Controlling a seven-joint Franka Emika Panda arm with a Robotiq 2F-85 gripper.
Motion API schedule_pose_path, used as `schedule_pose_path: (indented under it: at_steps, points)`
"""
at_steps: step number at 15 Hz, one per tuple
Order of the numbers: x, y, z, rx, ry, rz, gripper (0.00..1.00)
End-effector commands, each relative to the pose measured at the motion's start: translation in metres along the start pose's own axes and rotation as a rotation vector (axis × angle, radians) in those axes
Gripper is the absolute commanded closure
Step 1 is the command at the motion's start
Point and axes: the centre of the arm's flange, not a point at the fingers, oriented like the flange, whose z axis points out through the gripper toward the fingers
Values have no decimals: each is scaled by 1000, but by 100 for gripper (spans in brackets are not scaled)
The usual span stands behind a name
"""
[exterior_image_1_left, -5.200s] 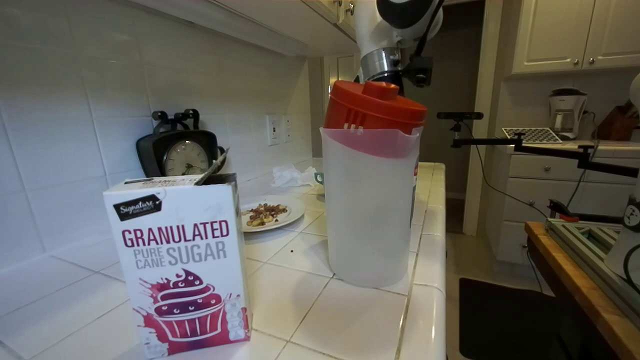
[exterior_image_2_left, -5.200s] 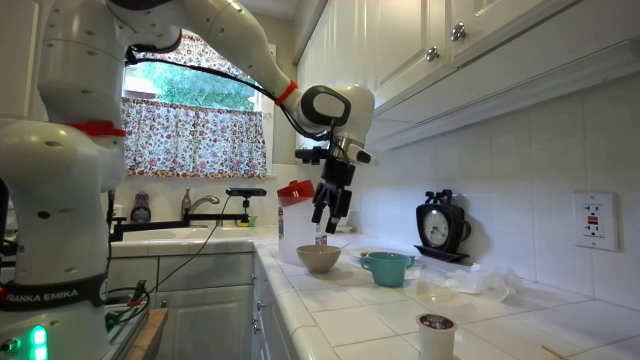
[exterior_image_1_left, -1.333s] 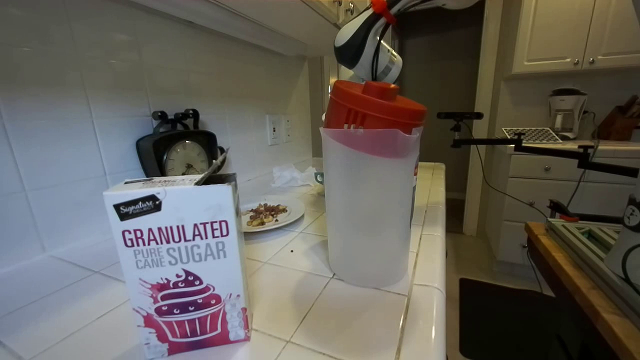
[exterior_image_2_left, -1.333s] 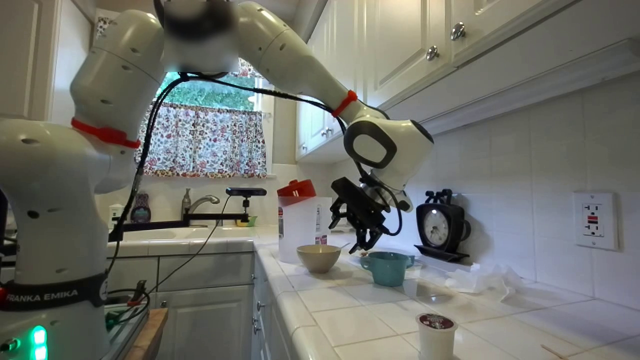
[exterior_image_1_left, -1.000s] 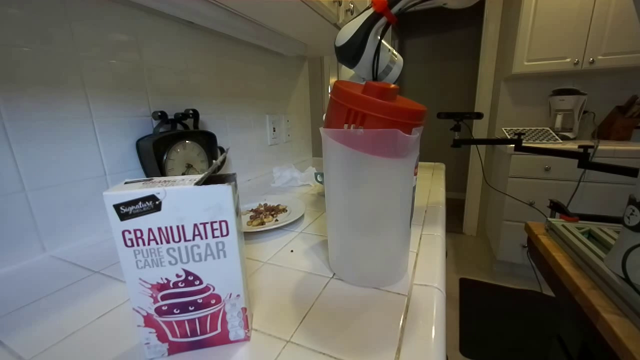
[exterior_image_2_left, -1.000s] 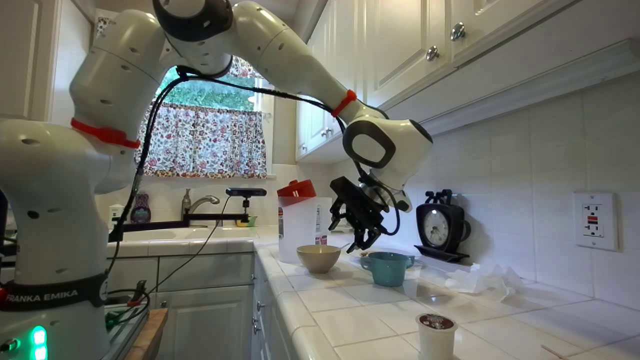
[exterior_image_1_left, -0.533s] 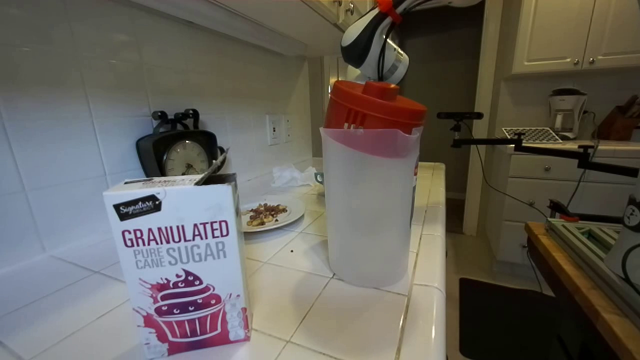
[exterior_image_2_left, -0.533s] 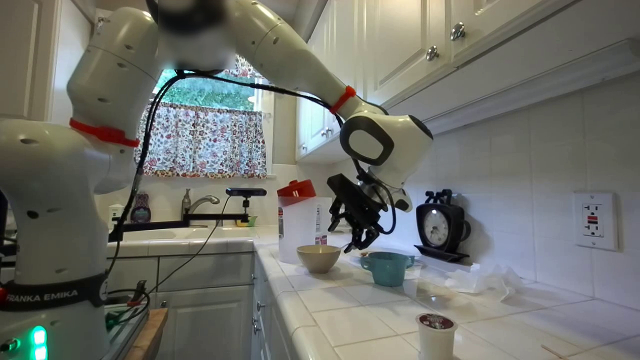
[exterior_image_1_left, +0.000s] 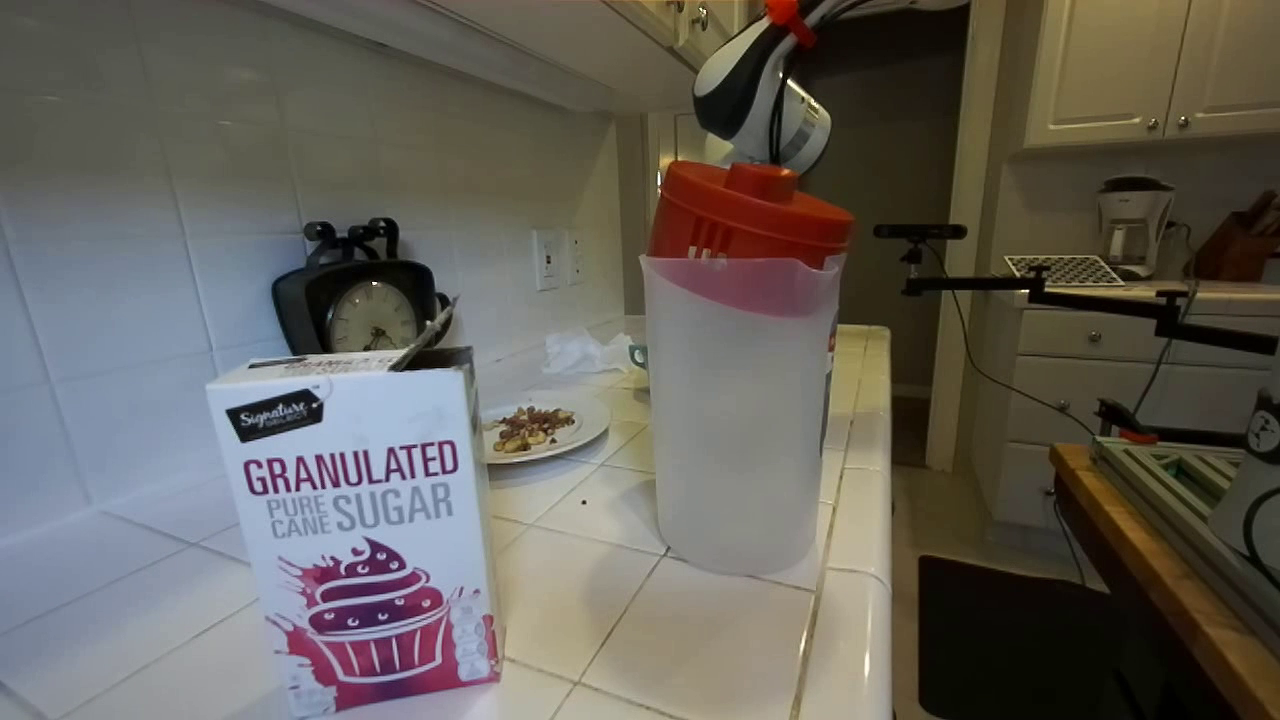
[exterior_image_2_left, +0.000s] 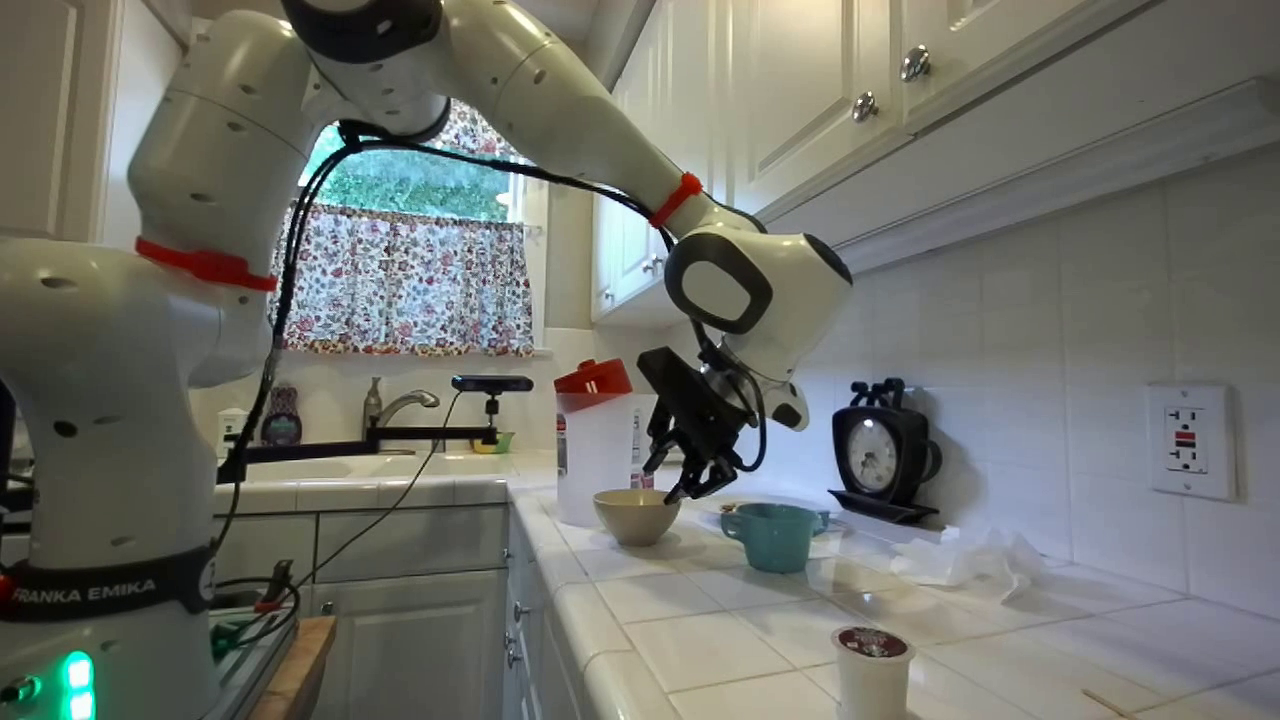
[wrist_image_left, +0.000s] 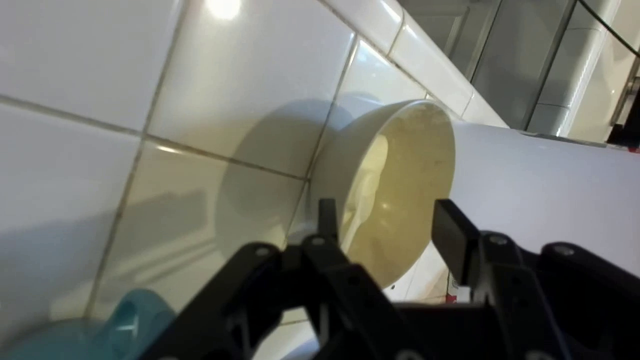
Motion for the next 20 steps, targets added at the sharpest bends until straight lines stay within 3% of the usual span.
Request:
schedule_pose_path:
  at_steps: [1,9,20]
  points:
    - [-11,-8,1,9,35,40,49]
    - [-8,8,-8,6,77,110,46]
    - [19,13,-8,18,136,109,55]
